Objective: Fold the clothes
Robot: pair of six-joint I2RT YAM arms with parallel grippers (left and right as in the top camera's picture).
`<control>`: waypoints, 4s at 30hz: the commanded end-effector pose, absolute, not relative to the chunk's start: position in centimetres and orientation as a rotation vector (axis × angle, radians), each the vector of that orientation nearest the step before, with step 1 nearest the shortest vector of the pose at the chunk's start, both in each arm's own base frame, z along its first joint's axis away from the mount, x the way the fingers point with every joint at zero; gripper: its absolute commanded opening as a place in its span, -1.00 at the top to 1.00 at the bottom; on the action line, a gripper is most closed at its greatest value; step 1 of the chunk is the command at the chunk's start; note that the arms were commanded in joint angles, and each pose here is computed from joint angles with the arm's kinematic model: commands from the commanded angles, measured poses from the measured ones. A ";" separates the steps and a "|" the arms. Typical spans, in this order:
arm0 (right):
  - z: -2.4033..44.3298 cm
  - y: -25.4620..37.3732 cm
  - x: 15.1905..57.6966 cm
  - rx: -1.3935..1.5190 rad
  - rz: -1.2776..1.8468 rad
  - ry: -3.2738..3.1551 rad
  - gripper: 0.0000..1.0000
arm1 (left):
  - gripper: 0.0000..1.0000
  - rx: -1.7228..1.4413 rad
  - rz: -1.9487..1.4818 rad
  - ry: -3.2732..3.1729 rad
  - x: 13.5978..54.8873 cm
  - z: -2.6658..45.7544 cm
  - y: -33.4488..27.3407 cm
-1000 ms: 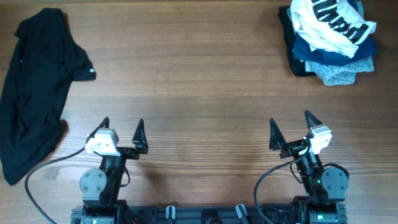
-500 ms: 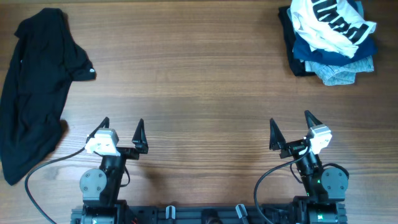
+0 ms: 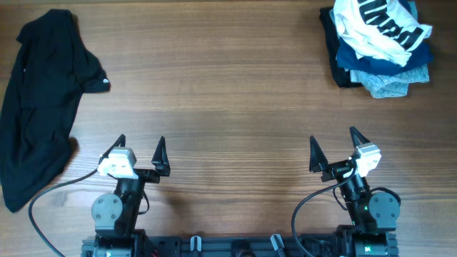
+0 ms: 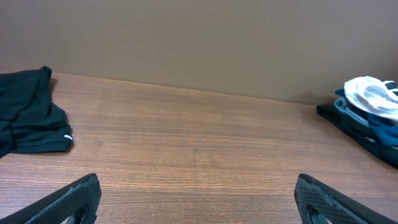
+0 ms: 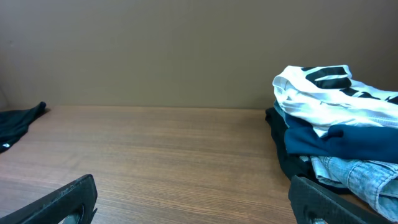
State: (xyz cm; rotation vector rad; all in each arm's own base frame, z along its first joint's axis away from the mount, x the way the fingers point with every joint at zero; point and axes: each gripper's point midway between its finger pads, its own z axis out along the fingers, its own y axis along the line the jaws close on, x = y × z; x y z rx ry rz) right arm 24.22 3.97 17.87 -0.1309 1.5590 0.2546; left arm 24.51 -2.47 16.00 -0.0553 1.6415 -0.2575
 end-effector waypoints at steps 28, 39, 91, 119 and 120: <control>18.0 4.1 24.2 -0.139 0.257 1.548 -0.99 | -1.00 -0.068 -0.265 1.646 24.5 15.8 -2.5; 18.0 4.1 24.2 -0.139 0.257 1.548 -0.99 | -1.00 -0.068 -0.265 1.646 24.5 15.8 -2.5; 23.6 4.4 23.4 -0.201 0.213 1.359 -0.99 | -1.00 -0.043 -0.279 1.490 23.8 21.7 -2.7; 30.6 8.2 40.1 -0.374 0.507 1.865 -0.99 | -1.00 -0.144 -0.312 2.143 32.9 27.0 -3.4; 30.2 8.1 40.7 -0.368 0.515 1.896 -0.99 | -1.00 -0.147 -0.316 2.180 33.5 26.6 -3.5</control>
